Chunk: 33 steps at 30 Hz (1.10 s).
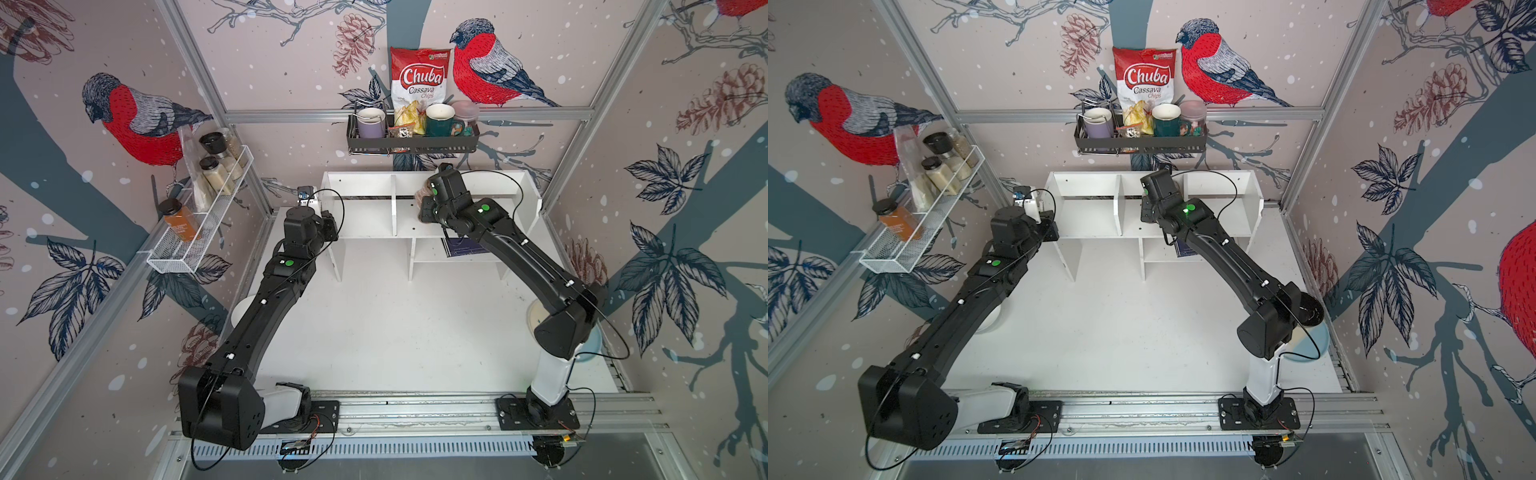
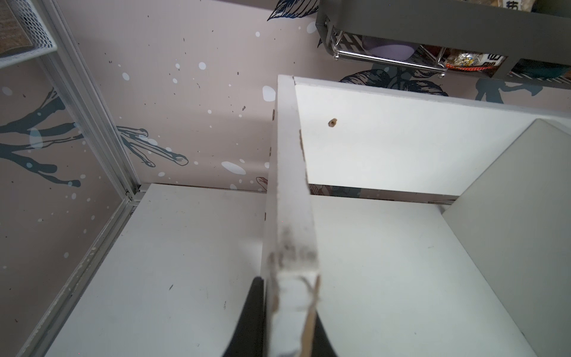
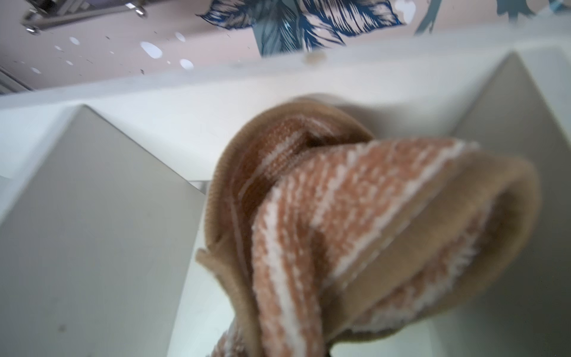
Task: Wipe the bookshelf clean with a cloth
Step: Wipe the dust from the shelf.
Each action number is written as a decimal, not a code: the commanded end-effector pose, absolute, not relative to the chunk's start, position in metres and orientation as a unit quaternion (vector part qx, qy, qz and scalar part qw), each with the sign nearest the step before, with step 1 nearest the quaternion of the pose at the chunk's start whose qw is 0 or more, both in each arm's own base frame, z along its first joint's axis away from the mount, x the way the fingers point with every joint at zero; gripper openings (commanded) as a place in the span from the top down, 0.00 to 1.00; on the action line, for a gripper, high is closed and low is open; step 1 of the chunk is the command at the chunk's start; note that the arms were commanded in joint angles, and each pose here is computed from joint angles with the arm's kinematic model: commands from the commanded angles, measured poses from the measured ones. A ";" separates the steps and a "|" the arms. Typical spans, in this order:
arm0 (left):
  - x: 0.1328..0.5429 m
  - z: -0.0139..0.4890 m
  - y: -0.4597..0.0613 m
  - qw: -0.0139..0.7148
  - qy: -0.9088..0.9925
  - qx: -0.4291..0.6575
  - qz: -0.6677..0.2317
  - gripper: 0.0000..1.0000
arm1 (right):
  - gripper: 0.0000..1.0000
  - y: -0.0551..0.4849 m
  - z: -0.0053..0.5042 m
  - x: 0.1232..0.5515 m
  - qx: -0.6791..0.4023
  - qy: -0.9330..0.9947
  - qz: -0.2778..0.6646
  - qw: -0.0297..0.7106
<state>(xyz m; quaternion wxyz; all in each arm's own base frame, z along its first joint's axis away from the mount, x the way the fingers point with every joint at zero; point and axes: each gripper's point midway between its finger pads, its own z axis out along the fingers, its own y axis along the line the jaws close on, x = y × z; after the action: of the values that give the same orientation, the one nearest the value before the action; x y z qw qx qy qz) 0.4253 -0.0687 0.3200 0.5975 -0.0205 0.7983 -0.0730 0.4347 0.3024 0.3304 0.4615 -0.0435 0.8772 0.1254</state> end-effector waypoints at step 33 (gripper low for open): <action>0.421 0.324 -0.089 0.580 0.799 -0.032 -0.156 1.00 | 1.00 0.148 0.433 0.365 0.049 0.817 0.117 0.562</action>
<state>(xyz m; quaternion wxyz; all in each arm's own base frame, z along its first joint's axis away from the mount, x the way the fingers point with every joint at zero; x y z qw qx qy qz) 0.4248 -0.0690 0.3196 0.5950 -0.0195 0.8001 -0.0733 0.3588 0.1687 0.4473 0.5833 0.0229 0.8035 0.1166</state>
